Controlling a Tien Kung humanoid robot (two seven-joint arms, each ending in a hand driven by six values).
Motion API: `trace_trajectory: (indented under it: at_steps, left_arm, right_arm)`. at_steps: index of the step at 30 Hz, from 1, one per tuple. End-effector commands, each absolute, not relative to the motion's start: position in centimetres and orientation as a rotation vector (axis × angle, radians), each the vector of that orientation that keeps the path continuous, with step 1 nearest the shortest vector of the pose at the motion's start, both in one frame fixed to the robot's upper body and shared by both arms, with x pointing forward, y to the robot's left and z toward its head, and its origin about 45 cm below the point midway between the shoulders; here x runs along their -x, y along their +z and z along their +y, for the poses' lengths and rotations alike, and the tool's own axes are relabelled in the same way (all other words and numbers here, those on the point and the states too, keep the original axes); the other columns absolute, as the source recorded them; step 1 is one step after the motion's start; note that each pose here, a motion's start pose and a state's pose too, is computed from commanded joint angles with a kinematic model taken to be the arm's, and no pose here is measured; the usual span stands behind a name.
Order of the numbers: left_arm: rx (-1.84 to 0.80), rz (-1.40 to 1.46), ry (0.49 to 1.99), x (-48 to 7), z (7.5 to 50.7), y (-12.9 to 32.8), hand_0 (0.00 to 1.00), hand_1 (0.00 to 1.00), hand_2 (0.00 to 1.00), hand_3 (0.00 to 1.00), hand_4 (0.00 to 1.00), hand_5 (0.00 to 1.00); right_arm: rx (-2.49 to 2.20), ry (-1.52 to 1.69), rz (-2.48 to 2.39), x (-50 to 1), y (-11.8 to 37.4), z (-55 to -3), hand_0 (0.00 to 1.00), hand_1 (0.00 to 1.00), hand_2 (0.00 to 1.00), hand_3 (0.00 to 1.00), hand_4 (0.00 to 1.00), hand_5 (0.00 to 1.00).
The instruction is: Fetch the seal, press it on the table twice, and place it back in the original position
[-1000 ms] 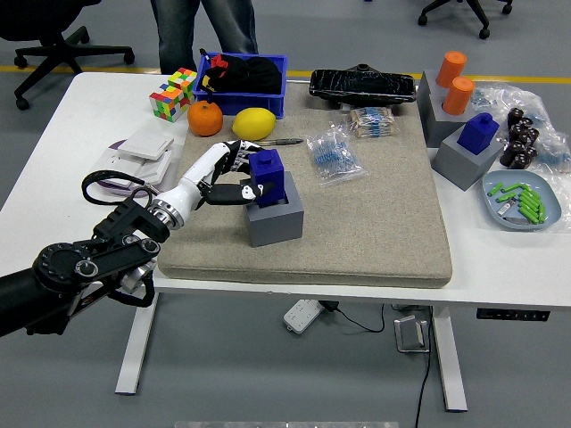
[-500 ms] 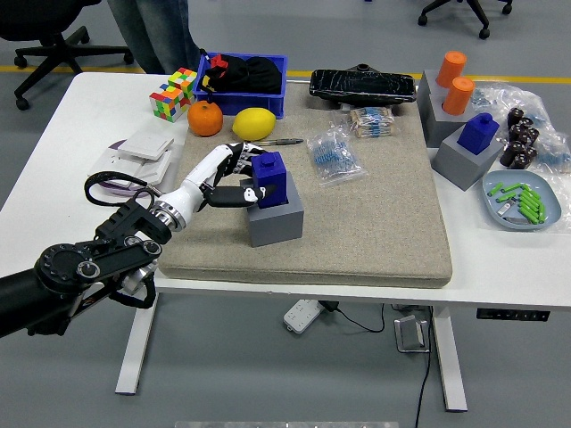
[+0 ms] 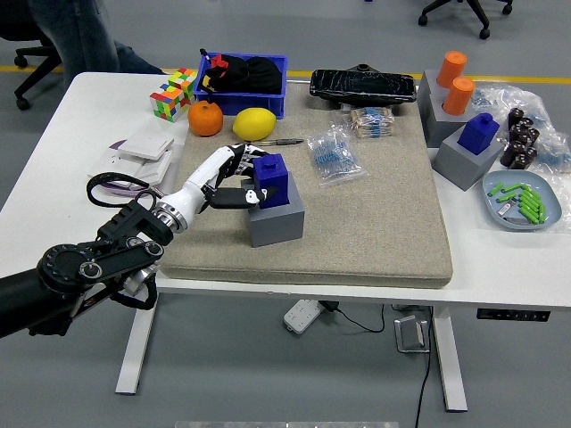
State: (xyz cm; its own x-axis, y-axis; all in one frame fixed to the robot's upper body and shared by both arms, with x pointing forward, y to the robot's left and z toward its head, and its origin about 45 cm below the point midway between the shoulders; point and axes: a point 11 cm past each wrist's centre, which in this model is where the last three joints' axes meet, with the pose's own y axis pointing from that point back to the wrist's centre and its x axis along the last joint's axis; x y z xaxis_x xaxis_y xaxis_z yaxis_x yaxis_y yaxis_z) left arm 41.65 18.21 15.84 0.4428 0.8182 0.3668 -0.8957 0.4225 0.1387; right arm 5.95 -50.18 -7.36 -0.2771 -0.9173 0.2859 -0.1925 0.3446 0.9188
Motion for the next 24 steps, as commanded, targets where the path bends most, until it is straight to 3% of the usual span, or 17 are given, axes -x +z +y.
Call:
trace_trajectory:
  at_steps: [20, 21, 24]
  left_arm:
    - [-0.365, -0.247, 1.073, -41.68, 18.52, 15.35, 0.671, 0.593, 0.526, 0.592, 0.682, 0.002]
    - [-0.363, -0.245, 1.072, -41.68, 18.54, 15.35, 0.785, 0.716, 0.604, 0.622, 0.851, 0.002]
    - [-0.356, -0.241, 1.073, -41.67, 18.58, 15.36, 0.785, 0.716, 0.604, 0.622, 0.851, 0.002]
  right_arm:
    - [-0.998, -1.007, -1.705, -5.92, -7.36, -50.18, 0.721, 0.681, 0.647, 0.614, 0.717, 0.515]
    - [-0.998, -1.007, -1.705, -5.91, -7.36, -50.19, 0.721, 0.68, 0.647, 0.614, 0.717, 0.515]
    - [-0.997, -1.008, -1.704, -5.86, -7.37, -50.18, 0.721, 0.68, 0.647, 0.614, 0.717, 0.515]
